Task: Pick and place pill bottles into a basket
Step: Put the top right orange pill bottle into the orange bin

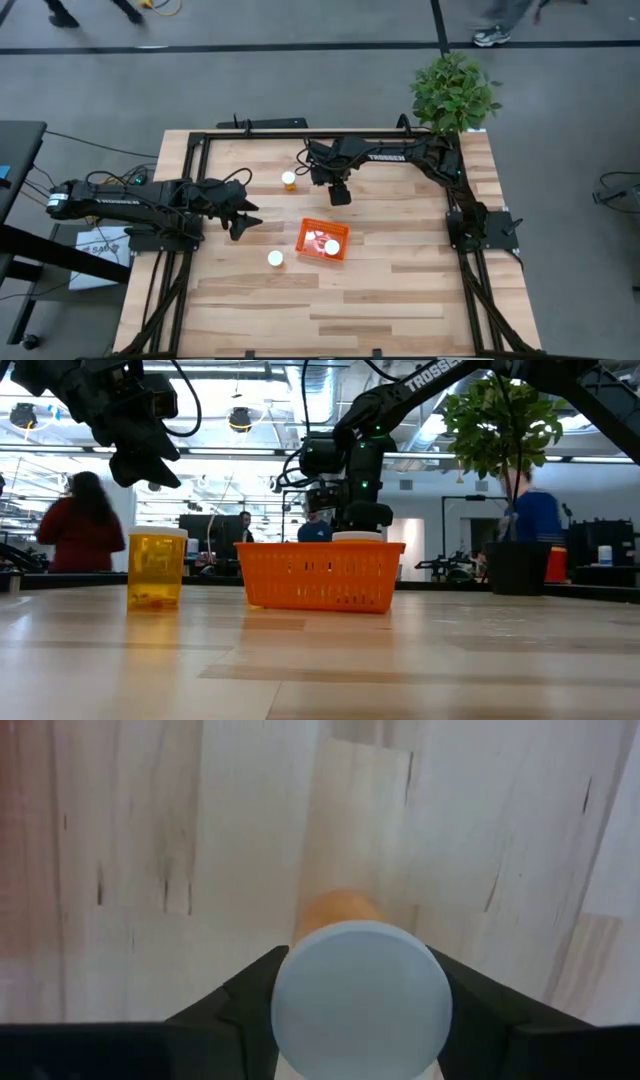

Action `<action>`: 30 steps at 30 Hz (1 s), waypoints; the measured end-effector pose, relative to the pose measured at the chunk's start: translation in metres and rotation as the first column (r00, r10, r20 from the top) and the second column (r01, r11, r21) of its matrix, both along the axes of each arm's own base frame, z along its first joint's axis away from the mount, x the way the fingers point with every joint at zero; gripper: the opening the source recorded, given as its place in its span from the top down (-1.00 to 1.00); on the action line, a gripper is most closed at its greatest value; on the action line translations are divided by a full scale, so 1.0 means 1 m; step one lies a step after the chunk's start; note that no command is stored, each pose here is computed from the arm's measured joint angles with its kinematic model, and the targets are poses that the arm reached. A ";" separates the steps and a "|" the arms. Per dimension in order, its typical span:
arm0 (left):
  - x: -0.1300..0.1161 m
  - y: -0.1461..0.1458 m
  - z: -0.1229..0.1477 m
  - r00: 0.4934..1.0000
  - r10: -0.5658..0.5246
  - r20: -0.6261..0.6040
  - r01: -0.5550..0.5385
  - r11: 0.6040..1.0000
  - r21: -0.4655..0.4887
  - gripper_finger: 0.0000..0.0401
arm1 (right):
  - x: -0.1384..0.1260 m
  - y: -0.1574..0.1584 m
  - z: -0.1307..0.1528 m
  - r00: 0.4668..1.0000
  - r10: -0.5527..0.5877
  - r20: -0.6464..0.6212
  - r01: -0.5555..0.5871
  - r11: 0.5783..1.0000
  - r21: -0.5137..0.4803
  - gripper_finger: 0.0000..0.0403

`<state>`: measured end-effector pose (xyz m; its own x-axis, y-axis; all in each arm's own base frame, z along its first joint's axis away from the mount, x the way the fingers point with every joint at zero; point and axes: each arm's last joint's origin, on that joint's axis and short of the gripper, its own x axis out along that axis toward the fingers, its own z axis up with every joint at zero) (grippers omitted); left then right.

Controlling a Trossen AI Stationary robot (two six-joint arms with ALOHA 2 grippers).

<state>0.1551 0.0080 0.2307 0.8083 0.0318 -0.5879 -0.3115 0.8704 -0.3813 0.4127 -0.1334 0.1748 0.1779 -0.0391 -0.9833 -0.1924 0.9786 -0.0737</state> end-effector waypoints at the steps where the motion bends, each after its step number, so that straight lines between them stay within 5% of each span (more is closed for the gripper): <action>1: 0.000 0.000 0.000 1.000 0.000 0.000 0.000 1.000 0.000 -0.18 | 0.000 0.000 0.000 1.000 -0.003 -0.001 0.003 1.000 0.001 0.07; 9: 0.000 0.000 0.000 1.000 0.000 0.000 0.000 1.000 0.000 -0.18 | -0.003 0.001 0.000 1.000 -0.017 -0.026 0.017 1.000 0.011 -0.10; 19: 0.000 0.000 0.000 1.000 0.000 0.000 0.000 1.000 0.000 -0.18 | -0.010 0.004 0.001 0.994 -0.014 -0.109 0.019 0.999 0.043 0.08; 30: 0.000 0.000 0.000 1.000 0.000 0.000 0.000 1.000 0.000 -0.18 | 0.004 0.013 0.045 0.999 -0.015 -0.045 0.017 0.999 0.033 0.06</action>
<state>0.1551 0.0080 0.2307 0.8083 0.0320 -0.5879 -0.3116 0.8705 -0.3811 0.4170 -0.1200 0.2197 0.1328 -0.0081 -0.9911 -0.1793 0.9833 -0.0321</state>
